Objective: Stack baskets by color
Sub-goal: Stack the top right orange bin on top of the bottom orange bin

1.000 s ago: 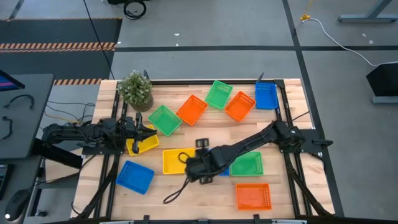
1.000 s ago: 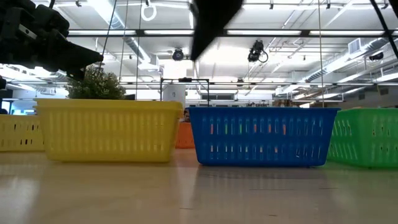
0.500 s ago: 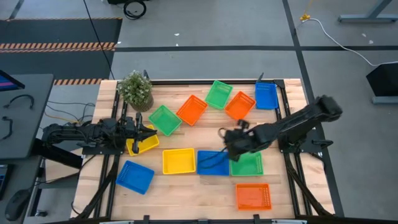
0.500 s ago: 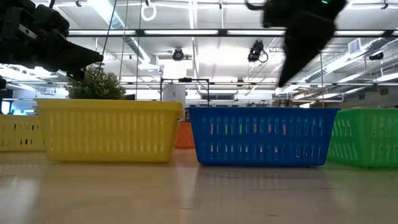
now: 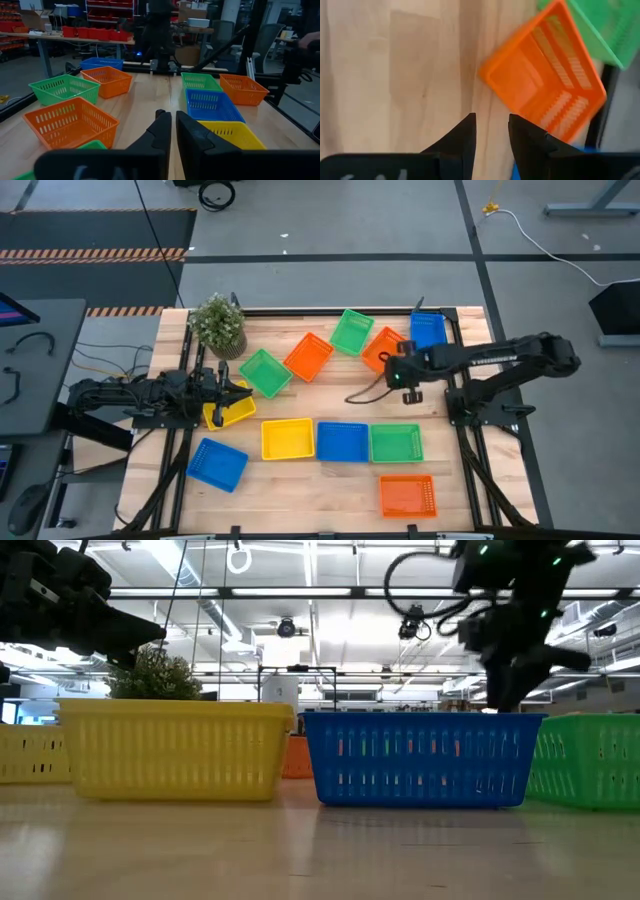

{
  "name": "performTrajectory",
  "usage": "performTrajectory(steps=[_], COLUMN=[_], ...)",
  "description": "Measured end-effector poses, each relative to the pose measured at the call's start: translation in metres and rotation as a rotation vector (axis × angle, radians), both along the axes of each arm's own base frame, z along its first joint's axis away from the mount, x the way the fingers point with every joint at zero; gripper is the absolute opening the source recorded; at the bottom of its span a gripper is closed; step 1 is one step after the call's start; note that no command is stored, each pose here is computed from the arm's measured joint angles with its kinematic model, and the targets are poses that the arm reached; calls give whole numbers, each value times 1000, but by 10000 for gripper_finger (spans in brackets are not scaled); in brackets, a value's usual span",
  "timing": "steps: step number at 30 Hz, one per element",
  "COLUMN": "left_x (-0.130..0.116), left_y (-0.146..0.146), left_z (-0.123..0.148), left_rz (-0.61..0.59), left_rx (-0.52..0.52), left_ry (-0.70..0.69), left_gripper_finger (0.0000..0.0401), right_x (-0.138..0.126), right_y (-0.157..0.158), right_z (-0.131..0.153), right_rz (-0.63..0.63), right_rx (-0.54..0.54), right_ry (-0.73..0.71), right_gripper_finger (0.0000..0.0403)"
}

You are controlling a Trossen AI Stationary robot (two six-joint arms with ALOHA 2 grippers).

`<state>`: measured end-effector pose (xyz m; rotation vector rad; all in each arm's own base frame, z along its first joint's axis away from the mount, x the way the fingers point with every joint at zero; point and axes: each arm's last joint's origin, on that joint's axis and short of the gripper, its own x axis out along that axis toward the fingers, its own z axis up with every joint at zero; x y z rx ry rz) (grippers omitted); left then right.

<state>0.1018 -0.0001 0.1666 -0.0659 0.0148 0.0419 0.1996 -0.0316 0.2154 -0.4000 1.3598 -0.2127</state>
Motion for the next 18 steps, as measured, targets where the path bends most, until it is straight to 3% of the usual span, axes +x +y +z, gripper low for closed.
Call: performTrajectory(steps=[5,11,18], left_x=[0,0,0], left_y=[0,0,0], left_z=[0,0,0], left_rz=[0,0,0], left_rx=[0,0,0], left_ry=[0,0,0], left_gripper_finger=[25,32,34], right_x=[3,4,14], right_y=[-27,-50,-64], right_z=[-13,-28,-45], right_rz=[143,166,191], right_rx=[-31,-14,-31], right_ry=[148,256,292], right_gripper_finger=[135,139,115])
